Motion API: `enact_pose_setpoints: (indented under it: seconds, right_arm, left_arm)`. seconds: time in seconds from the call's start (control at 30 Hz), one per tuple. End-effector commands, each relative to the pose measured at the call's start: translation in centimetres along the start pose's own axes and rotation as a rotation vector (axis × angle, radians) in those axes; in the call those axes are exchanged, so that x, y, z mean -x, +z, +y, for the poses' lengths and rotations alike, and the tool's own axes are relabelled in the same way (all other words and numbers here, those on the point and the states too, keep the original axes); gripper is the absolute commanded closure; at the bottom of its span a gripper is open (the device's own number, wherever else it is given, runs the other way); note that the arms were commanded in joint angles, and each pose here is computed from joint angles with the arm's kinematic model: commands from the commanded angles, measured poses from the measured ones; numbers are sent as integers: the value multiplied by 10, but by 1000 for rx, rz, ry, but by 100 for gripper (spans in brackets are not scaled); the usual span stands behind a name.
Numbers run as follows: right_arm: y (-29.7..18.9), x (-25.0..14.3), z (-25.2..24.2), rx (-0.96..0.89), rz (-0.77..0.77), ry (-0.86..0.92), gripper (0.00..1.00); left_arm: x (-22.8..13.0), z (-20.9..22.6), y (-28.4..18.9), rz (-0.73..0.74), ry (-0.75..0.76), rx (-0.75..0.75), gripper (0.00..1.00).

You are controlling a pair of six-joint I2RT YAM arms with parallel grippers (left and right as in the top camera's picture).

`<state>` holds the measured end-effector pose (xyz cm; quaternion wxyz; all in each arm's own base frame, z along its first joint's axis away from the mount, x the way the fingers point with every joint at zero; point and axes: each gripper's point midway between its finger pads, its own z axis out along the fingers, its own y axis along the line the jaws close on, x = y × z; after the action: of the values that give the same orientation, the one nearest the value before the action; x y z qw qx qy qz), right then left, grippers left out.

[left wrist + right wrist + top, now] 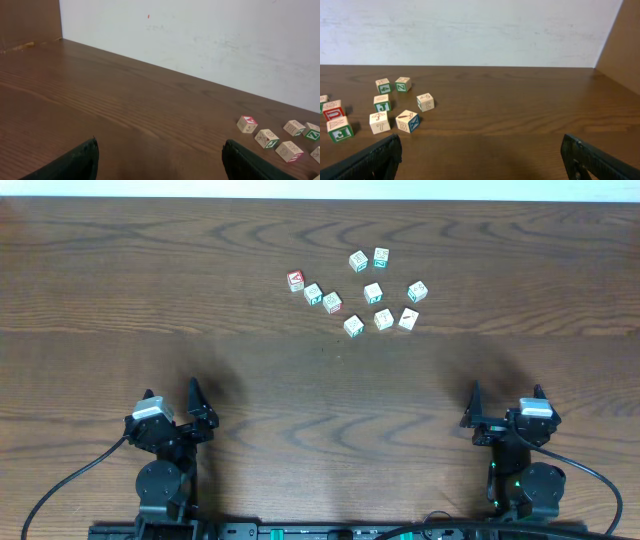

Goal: Lift 5 blocks

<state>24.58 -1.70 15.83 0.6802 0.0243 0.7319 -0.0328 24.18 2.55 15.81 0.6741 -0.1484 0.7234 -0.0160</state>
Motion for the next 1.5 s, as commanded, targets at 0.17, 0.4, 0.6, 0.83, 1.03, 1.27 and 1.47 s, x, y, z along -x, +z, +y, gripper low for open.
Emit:
enact_pose_setpoints:
  seconds: [0.17,0.4,0.6,0.83,1.03,1.27,1.47]
  right_arm:
    - [0,-1,0,3,0,-11,1]
    - [0,-1,0,3,0,-11,1]
    - [0,-1,0,3,0,-11,1]
    - [0,-1,0,3,0,-11,1]
    - [0,-1,0,3,0,-11,1]
    - [0,-1,0,3,0,-11,1]
    - [0,2,-10,-59,-13,-45,1]
  left_arm:
    - [-16,6,1,44,28,21,21]
    - [-16,6,1,44,28,21,21]
    - [-16,6,1,44,28,21,21]
    - [-16,6,1,44,28,21,21]
    - [-16,6,1,44,28,21,21]
    - [-16,6,1,44,28,21,21]
    - [-16,6,1,44,28,21,21]
